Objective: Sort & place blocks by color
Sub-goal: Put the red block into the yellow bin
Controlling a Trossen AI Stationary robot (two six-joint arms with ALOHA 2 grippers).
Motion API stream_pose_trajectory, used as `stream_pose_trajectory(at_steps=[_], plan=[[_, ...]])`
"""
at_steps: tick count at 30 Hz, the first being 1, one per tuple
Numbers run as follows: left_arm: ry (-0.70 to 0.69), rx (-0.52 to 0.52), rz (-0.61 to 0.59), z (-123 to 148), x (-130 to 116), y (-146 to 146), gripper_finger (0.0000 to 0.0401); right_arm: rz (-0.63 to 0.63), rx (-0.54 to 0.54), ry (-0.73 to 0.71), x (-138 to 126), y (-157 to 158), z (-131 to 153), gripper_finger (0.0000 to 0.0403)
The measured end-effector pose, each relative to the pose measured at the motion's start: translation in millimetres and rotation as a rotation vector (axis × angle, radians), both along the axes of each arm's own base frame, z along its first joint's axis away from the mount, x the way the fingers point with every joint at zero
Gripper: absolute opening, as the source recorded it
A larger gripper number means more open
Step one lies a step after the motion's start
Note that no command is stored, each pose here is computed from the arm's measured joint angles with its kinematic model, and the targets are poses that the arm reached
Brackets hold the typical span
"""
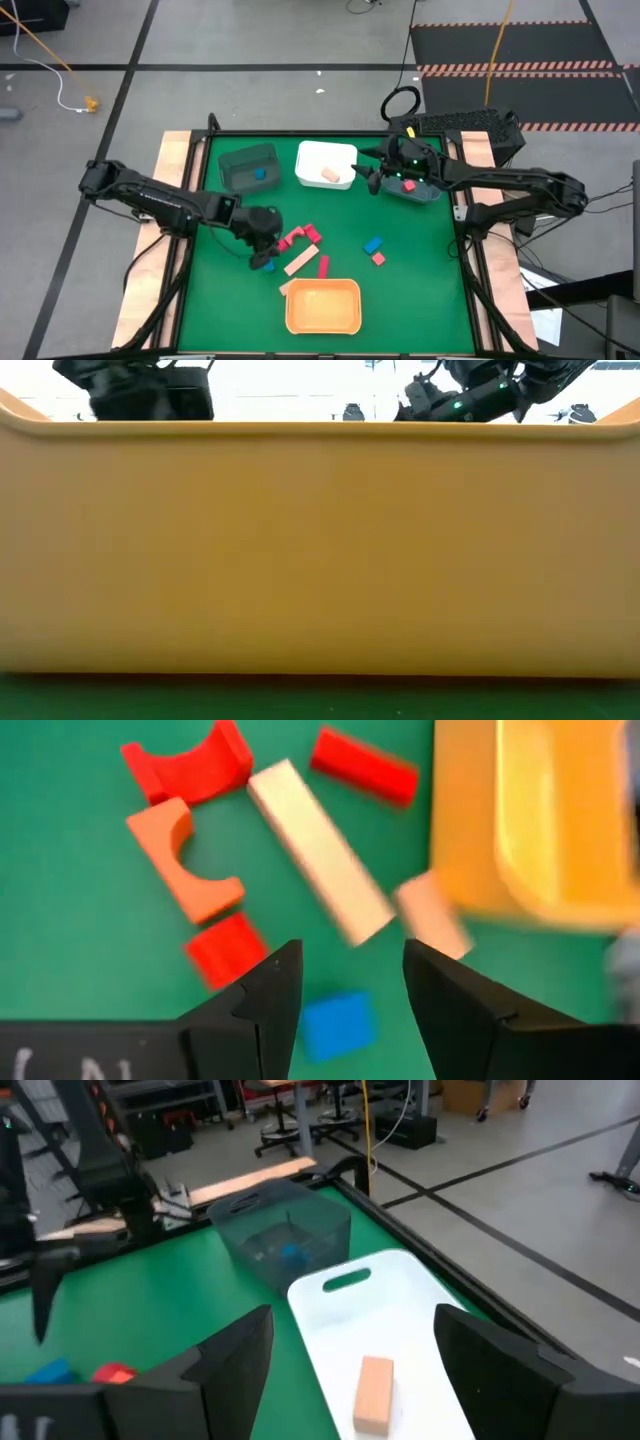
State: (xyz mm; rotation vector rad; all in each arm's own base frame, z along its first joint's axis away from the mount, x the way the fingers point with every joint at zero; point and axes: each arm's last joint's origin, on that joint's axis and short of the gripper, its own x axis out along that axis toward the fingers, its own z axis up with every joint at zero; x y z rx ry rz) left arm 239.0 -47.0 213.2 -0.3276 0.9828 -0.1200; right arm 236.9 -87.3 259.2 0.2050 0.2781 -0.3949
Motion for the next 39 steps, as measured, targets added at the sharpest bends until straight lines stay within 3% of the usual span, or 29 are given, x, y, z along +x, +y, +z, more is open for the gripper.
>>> stream_pose_trajectory(at_steps=[5, 9, 16, 24, 31, 39], plan=[[-0.044, 0.289, -0.238, -6.1, 0.1, -3.6, 0.0175, 0.024, 0.001, 0.004, 0.8, 6.2, 0.5, 0.0270], [-0.025, 0.400, -0.338, -15.9, 4.9, -1.7, 0.0175, 0.035, 0.007, 0.007, 2.8, 10.1, -0.5, 0.0270], [0.016, 0.479, -0.468, -36.0, 14.7, -2.6, 0.0175, 0.016, 0.064, -0.004, 2.9, 10.9, -1.5, 0.0270], [0.047, 0.529, -0.507, -54.4, 25.8, 4.0, 0.0175, 0.014, 0.070, 0.009, 2.4, 11.1, -2.9, 0.0270], [-0.022, 0.583, -0.529, -58.3, 37.4, 11.9, 0.0174, -0.011, 0.062, 0.010, 2.2, 10.2, -2.8, 0.0270], [-0.005, 0.495, -0.533, -55.1, 31.0, 7.6, 0.0174, -0.024, 0.102, -0.005, 2.2, 10.3, -2.8, 0.0270]])
